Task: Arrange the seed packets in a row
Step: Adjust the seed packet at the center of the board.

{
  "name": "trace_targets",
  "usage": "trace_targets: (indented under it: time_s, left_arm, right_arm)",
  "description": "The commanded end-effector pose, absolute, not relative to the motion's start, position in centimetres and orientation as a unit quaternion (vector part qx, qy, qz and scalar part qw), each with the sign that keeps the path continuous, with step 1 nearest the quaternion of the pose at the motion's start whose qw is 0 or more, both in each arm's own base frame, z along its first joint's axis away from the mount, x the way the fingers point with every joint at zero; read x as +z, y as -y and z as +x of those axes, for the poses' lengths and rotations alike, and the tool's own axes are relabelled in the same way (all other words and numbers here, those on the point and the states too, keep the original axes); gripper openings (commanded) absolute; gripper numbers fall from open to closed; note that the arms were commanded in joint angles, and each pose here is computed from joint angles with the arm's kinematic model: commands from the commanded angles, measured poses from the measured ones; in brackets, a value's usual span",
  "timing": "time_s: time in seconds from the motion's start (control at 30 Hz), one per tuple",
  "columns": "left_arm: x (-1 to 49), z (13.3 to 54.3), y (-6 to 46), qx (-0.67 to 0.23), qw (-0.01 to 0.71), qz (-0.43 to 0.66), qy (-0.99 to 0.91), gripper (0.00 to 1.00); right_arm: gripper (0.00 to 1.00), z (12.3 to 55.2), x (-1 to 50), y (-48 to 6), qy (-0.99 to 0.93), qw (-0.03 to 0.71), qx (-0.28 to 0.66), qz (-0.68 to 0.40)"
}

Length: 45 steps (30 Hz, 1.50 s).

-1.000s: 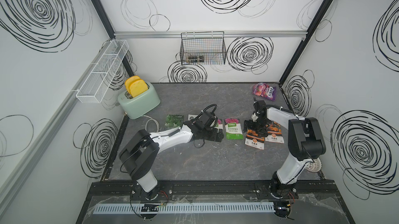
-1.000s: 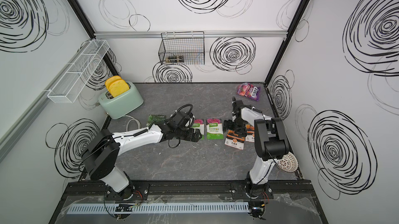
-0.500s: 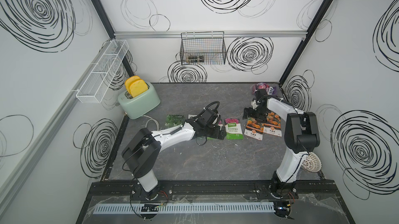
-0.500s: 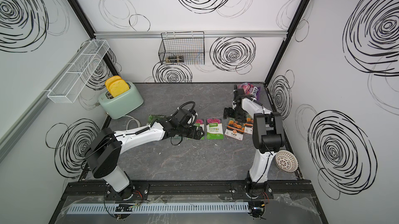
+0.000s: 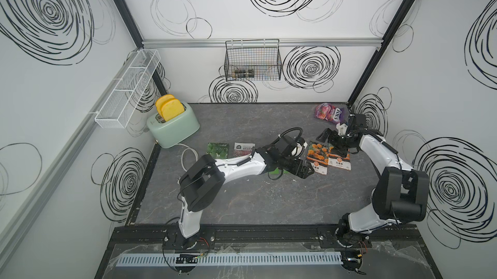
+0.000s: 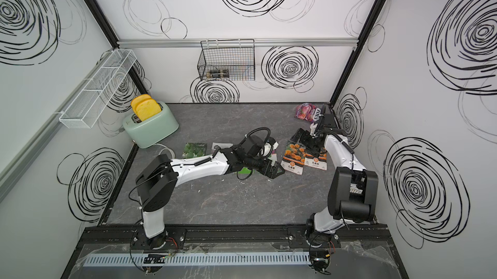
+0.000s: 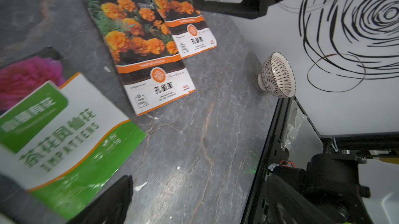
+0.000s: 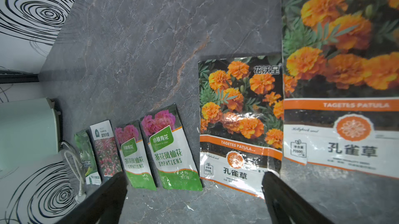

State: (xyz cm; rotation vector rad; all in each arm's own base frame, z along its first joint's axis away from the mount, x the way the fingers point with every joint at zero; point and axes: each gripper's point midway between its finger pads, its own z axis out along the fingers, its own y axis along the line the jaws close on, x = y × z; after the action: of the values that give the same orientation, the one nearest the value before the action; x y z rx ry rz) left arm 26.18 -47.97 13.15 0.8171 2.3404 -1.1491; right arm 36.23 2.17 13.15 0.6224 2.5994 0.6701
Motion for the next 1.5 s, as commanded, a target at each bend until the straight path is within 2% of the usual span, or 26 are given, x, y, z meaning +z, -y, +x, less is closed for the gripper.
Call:
trace_targets:
  time_s: [0.0,0.17,0.47,0.73,1.07,1.47]
  left_arm:
    - [12.7,26.8,50.3,-0.438,0.211,0.316,-0.815,1.0]
    - [10.3,28.3,52.2,-0.433,0.209,0.312,-0.82,1.0]
    - [7.6,29.6,53.5,-0.421,0.202,0.303,-0.831,1.0]
    - [7.5,29.7,52.9,-0.411,0.206,0.308,-0.833,0.99]
    - [7.2,32.2,51.8,-0.394,0.223,0.286,-0.845,0.99]
    - [5.3,32.7,52.7,-0.391,0.21,0.29,-0.848,0.99]
  right_arm:
    - [0.99,36.4,16.5,-2.6,-0.905,0.241,0.269,0.224]
    - [1.0,35.6,17.8,-2.3,-0.9,0.265,0.263,0.226]
    - [0.99,34.8,15.1,-1.6,-0.908,0.243,0.243,0.241]
    - [0.98,34.4,13.3,-1.3,-0.91,0.229,0.243,0.246]
    - [0.97,33.9,11.4,-1.6,-0.913,0.208,0.248,0.248]
    - [0.97,33.9,10.9,-1.8,-0.916,0.199,0.251,0.243]
